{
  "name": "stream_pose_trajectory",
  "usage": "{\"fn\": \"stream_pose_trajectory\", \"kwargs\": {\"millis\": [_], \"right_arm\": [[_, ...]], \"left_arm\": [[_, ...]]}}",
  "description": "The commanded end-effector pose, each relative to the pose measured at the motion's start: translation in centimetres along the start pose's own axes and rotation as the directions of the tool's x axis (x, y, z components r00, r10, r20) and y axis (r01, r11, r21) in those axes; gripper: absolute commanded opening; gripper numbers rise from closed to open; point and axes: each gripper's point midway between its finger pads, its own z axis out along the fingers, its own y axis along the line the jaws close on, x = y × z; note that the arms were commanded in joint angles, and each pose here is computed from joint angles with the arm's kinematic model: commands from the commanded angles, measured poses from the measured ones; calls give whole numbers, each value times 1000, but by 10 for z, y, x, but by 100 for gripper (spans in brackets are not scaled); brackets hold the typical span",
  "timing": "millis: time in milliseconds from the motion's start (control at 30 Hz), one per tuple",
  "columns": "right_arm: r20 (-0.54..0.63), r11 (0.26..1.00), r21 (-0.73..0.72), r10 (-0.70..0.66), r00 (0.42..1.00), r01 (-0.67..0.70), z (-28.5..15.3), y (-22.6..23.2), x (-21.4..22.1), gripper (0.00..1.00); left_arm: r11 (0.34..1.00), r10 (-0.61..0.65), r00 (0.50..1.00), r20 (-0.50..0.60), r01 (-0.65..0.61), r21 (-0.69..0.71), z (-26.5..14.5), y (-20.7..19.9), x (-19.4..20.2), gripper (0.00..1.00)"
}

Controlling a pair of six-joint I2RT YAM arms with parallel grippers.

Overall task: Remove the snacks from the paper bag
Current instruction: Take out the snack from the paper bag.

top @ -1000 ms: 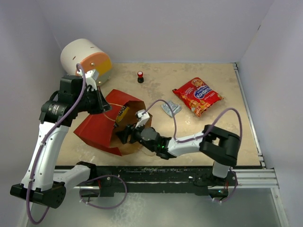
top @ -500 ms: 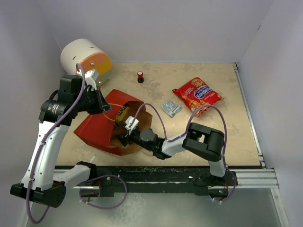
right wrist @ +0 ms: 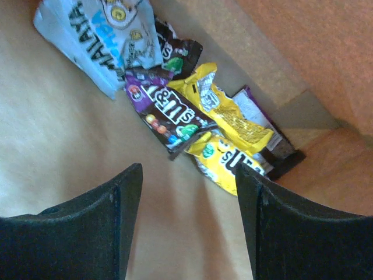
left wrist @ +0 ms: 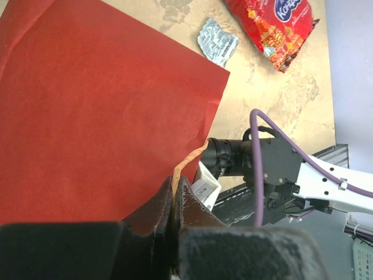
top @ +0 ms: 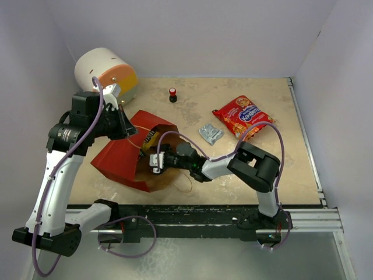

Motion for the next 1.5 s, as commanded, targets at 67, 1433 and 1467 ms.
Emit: {"fn": "stream_pose_trajectory", "kwargs": {"millis": [67,1433,1467], "right_arm": [[-18,945,-110,-312,950,309,13,-24,6,68],[-121,954,-31,-299,946,298,42,-63,20,4],[-108,964,-29,-266,958,265,36,-60,13,3]], "left_arm": [[993,-2,996,86,-8,116,-8,-25,-17,0],[991,-43,995,89,31,132,-15,-31,-17,0],[992,-42,995,95,29,127,-16,-30,-18,0]]}}
